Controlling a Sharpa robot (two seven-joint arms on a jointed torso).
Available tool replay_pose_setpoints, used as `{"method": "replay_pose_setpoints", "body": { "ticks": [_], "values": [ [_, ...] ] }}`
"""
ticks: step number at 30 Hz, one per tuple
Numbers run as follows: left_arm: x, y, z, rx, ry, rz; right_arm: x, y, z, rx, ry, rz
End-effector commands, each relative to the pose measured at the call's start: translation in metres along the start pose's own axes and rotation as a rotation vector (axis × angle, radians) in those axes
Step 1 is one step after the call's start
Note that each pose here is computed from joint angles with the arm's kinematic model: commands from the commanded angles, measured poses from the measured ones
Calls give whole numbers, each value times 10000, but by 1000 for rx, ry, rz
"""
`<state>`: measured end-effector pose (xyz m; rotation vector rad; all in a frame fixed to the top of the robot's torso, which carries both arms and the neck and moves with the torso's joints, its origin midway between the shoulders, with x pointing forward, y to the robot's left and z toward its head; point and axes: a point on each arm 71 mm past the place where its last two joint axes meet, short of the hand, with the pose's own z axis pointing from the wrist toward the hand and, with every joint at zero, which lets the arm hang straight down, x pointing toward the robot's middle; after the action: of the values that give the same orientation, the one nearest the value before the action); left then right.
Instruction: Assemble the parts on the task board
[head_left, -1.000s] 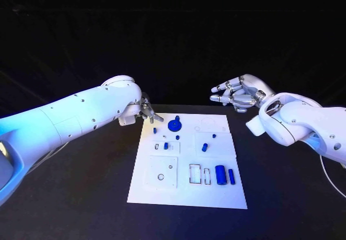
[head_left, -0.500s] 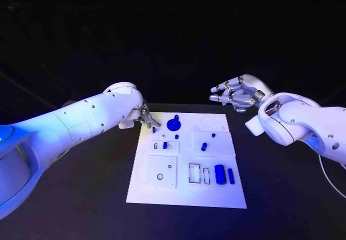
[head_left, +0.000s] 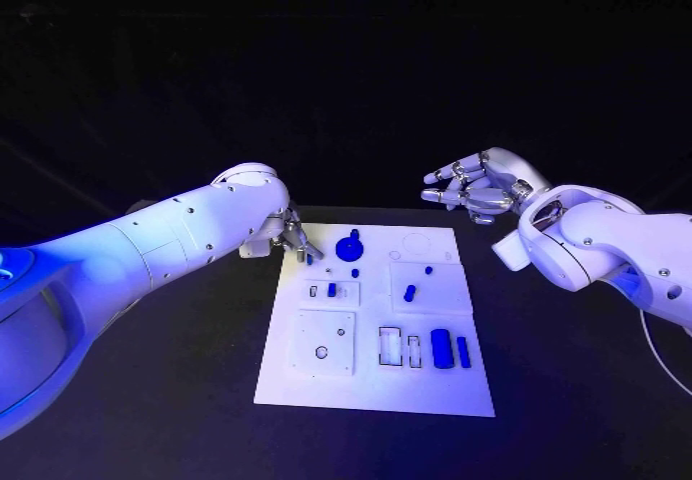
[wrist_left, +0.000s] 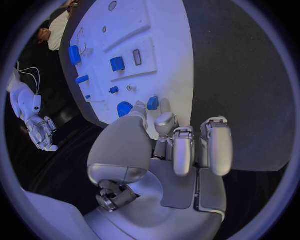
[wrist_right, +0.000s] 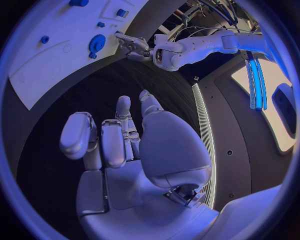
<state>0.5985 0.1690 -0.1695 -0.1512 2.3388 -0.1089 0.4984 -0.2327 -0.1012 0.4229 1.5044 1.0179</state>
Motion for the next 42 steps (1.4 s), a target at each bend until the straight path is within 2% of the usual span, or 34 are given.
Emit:
{"method": "replay_pose_setpoints", "body": {
  "ticks": [1,14,42],
  "values": [
    [32,-20,-3,13,42,3,14,6,5,-8,10,-1],
    [2,-12,-5,24,1,-34,37,-6,19,-6,13,0],
    [8,-4,-3,24,15,-55,42,-11,21,-5,16,0]
  ]
}}
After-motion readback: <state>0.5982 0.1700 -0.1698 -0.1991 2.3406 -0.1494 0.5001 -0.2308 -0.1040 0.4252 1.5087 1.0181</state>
